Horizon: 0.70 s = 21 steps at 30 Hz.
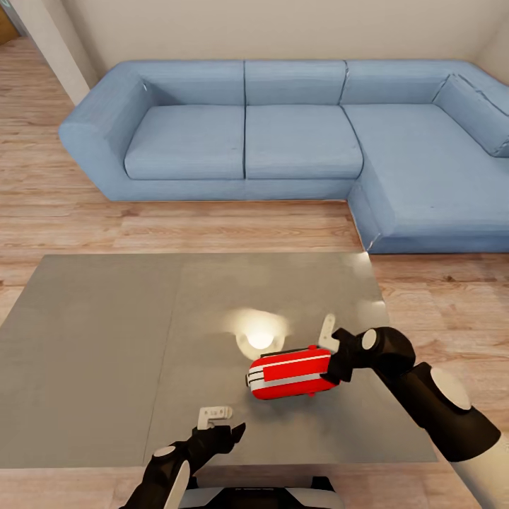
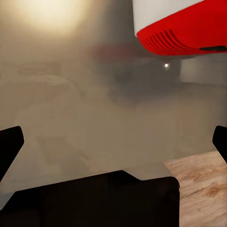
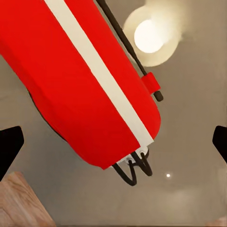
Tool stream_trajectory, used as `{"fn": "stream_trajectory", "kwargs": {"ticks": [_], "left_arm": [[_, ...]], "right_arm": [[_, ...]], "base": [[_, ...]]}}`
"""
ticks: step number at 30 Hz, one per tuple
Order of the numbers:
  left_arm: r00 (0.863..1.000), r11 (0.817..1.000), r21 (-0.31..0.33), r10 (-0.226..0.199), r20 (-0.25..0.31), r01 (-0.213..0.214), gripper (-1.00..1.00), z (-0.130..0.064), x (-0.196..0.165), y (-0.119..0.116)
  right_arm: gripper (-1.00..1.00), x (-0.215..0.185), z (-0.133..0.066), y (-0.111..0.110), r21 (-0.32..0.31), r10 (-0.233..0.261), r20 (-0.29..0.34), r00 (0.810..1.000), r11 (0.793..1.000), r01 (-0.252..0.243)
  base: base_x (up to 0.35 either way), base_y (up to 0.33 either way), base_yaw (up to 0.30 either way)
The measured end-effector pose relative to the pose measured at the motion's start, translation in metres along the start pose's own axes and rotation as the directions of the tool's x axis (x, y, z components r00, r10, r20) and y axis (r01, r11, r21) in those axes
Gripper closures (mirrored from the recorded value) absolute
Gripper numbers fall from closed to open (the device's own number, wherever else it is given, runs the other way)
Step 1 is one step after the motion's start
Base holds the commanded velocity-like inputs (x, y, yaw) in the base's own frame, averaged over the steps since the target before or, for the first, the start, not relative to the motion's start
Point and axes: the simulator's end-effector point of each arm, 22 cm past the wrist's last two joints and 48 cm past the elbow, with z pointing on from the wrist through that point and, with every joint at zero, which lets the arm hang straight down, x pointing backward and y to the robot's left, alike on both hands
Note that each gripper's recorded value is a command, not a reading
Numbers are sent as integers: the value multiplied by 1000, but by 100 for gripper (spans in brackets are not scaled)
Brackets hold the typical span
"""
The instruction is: Turn on the radio receiver that's on the table in the living room.
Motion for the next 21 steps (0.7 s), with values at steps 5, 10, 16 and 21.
{"fn": "stream_trajectory", "kwargs": {"ticks": [5, 10, 16, 21], "left_arm": [[1000, 1000, 0, 0, -1, 0, -100, 0, 0, 0], [1000, 1000, 0, 0, -1, 0, -100, 0, 0, 0], [1000, 1000, 0, 0, -1, 0, -100, 0, 0, 0], [1000, 1000, 0, 0, -1, 0, -100, 0, 0, 0]], "right_arm": [[-100, -6, 2, 1, 17, -20, -20, 1000, 1000, 21], [-100, -25, 4, 12, 2, -28, -4, 1000, 1000, 28], [-100, -50, 5, 18, 3, -31, 24, 999, 1000, 31], [-100, -71, 14, 32, -28, -16, 42, 999, 999, 17]], "base": [[0, 0, 0], [0, 0, 0], [0, 0, 0], [0, 0, 0]]}}
